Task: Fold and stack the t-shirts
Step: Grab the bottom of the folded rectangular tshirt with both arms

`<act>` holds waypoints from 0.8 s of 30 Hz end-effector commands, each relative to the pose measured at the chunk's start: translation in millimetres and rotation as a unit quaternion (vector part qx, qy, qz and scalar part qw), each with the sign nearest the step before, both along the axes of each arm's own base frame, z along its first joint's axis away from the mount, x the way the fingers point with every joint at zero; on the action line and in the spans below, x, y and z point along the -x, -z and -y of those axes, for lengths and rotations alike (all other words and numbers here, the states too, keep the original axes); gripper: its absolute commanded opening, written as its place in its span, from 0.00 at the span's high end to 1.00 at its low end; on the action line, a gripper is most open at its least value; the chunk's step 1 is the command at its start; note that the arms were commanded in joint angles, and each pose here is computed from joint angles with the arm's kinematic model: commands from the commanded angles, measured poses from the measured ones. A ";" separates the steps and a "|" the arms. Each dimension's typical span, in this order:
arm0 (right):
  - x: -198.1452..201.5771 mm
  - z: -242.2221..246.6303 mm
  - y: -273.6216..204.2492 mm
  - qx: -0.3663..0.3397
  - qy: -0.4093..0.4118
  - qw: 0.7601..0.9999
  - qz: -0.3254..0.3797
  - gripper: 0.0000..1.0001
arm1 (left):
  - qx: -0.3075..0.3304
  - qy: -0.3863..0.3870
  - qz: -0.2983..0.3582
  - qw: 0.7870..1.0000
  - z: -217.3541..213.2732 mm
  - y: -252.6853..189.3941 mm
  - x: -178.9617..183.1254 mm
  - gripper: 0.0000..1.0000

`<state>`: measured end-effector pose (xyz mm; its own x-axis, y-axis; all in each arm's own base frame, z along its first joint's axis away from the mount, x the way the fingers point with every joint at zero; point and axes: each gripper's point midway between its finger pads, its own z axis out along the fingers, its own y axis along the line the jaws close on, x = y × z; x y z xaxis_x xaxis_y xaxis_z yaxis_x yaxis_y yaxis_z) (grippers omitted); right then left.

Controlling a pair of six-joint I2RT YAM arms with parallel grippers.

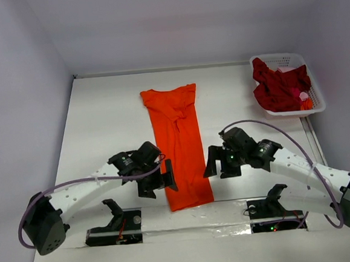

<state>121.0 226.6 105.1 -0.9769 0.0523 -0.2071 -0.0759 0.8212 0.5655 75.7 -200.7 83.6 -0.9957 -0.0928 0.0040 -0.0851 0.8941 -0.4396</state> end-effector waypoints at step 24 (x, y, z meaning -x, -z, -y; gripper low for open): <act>29.4 -11.0 22.3 -0.068 -0.025 0.996 -0.050 0.13 | 0.024 0.012 -0.040 0.999 39.8 34.6 16.5 0.03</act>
